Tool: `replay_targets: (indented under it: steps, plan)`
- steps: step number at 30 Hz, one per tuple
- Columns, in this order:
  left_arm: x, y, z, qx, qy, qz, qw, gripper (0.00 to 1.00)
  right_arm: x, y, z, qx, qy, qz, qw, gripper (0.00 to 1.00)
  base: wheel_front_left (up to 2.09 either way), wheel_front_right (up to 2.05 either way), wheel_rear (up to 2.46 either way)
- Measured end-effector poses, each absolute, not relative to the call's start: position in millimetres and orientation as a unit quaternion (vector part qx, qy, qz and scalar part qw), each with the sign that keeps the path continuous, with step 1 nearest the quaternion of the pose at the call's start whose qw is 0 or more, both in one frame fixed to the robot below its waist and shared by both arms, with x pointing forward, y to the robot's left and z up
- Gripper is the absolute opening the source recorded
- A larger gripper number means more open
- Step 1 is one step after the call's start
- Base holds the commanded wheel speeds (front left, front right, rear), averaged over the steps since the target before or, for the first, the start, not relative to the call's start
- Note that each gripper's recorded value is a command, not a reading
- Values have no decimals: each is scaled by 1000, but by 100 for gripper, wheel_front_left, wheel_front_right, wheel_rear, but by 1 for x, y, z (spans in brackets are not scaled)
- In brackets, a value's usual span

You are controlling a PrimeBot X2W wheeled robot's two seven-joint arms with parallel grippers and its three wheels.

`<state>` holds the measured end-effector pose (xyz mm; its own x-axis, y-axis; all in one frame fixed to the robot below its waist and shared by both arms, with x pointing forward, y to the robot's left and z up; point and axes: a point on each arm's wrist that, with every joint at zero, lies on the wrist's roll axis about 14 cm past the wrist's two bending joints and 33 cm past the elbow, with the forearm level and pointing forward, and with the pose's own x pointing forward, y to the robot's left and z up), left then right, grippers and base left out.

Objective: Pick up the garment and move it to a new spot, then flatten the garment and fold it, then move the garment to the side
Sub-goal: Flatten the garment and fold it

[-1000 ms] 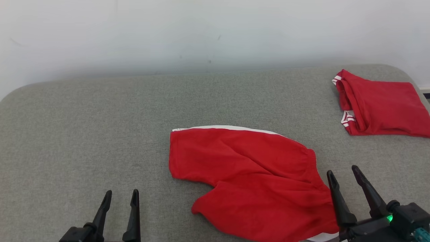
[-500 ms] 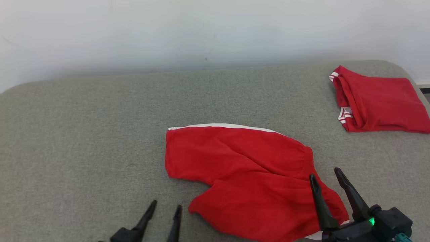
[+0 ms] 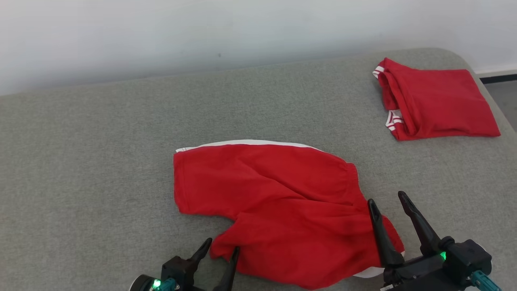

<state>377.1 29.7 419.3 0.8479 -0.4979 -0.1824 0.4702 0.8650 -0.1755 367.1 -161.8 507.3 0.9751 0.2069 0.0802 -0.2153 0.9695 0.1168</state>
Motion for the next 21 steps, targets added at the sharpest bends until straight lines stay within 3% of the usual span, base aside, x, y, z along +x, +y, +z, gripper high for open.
replay_targets:
  steps: [1,3,4,14,21]
  plan:
    - [378,28,417,-64,116,-254,958,100,367,-164,506,62,-32,103,992,100,0,0,0]
    - [381,26,415,-70,120,-255,957,28,366,-167,504,62,-29,98,993,100,0,0,0]
    - [384,24,417,-72,118,-257,957,0,366,-168,503,62,-28,96,993,100,0,0,0]
    - [389,43,448,-92,67,-227,967,0,367,-159,502,68,-27,105,992,100,0,0,0]
    - [377,100,473,-68,18,-169,983,0,370,-144,500,74,-23,126,989,100,0,0,0]
